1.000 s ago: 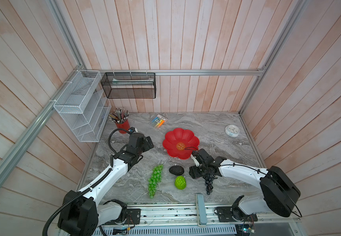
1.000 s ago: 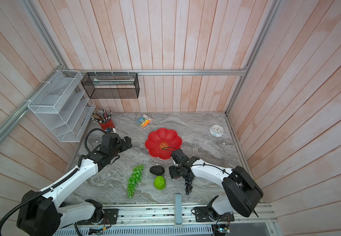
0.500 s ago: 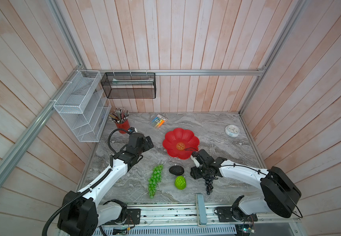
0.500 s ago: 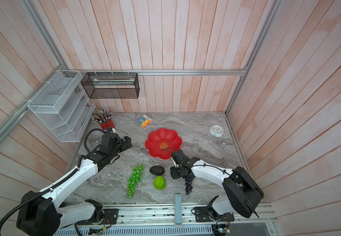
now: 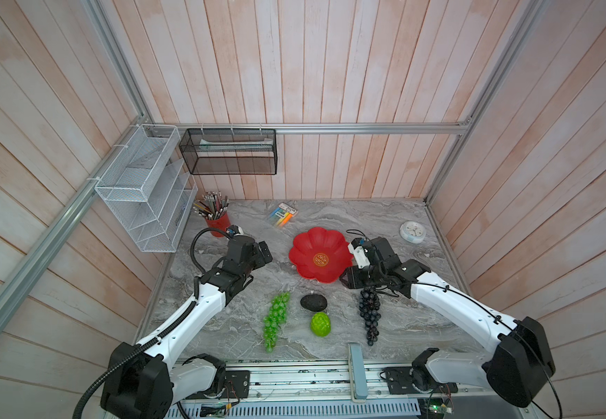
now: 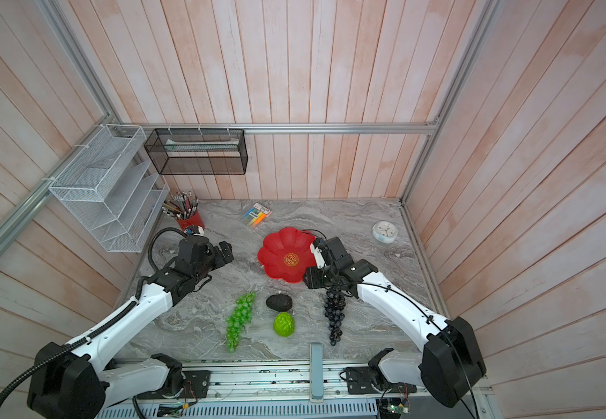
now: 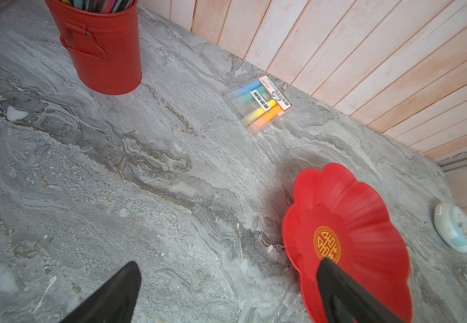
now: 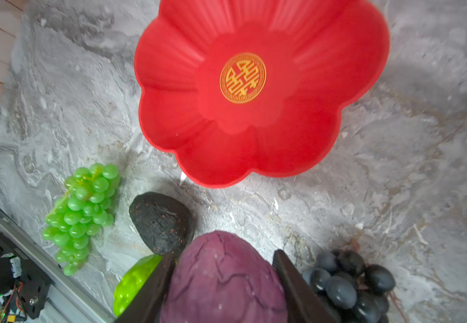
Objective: Arrange fruit in a fruit bowl
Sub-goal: Pick up the fruit from the center of the table, then place the fruit in the fruit bowl.
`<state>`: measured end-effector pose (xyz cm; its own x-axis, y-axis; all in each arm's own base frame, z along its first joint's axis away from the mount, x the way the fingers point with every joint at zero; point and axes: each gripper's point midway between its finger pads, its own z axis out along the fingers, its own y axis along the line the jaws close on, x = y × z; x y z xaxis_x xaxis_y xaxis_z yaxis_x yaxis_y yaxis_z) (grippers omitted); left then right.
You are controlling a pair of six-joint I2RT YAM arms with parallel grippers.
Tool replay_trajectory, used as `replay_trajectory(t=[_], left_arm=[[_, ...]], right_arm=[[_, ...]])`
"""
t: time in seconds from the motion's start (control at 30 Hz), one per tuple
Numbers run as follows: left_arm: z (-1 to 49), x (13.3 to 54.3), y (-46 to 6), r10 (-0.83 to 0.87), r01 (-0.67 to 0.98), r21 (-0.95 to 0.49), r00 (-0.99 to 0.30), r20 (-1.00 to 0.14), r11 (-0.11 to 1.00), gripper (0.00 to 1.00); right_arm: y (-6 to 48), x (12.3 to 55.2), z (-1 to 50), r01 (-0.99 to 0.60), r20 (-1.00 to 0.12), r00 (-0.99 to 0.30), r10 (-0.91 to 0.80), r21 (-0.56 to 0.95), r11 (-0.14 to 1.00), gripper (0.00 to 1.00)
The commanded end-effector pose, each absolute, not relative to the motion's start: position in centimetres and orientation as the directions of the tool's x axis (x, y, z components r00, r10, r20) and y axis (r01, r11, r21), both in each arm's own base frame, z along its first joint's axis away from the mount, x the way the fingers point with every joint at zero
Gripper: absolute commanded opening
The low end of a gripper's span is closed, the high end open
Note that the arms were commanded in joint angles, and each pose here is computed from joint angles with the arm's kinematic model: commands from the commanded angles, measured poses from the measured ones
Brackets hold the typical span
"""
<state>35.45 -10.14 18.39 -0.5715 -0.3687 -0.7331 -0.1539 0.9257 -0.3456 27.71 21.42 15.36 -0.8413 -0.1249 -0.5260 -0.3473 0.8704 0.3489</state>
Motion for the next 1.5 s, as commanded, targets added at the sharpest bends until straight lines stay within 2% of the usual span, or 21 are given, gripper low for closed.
replay_trajectory(t=[0.0, 0.2, 0.5, 1.07, 1.3, 1.4, 1.47], left_arm=[[20.3, 35.7, -9.0, -0.352, -0.165, -0.314, -0.536, -0.767, 0.935, 1.00], [20.0, 35.2, -9.2, -0.345, -0.139, -0.326, -0.566, -0.749, 0.935, 1.00], [20.7, 34.2, -9.0, -0.313, -0.123, -0.302, -0.603, -0.734, 0.945, 1.00], [20.1, 34.1, -9.5, -0.303, -0.107, -0.308, -0.636, -0.709, 0.945, 1.00], [20.8, 33.8, -10.2, -0.261, -0.061, -0.299, -0.671, -0.694, 0.952, 1.00], [20.5, 33.5, -10.7, -0.249, -0.051, -0.304, -0.706, -0.663, 0.951, 1.00], [20.1, 33.2, -11.5, -0.224, -0.020, -0.313, -0.741, -0.633, 0.949, 1.00]], right_arm=[[21.6, 30.8, 17.1, -0.380, -0.570, -0.810, -0.137, 0.331, 0.864, 0.28], [23.4, 37.5, 15.9, -0.405, -0.609, -0.778, -0.158, 0.292, 0.866, 0.28], [26.7, 43.7, 9.6, -0.447, -0.508, -0.815, -0.279, 0.245, 0.861, 0.27], [27.1, 45.2, 4.2, -0.436, -0.446, -0.838, -0.314, 0.203, 0.877, 0.33], [27.4, 45.3, 3.7, -0.451, -0.447, -0.831, -0.331, 0.194, 0.871, 0.43], [27.4, 45.5, 4.2, -0.455, -0.461, -0.821, -0.338, 0.170, 0.874, 0.60], [27.3, 45.7, 4.8, -0.451, -0.477, -0.811, -0.338, 0.142, 0.881, 0.68]])
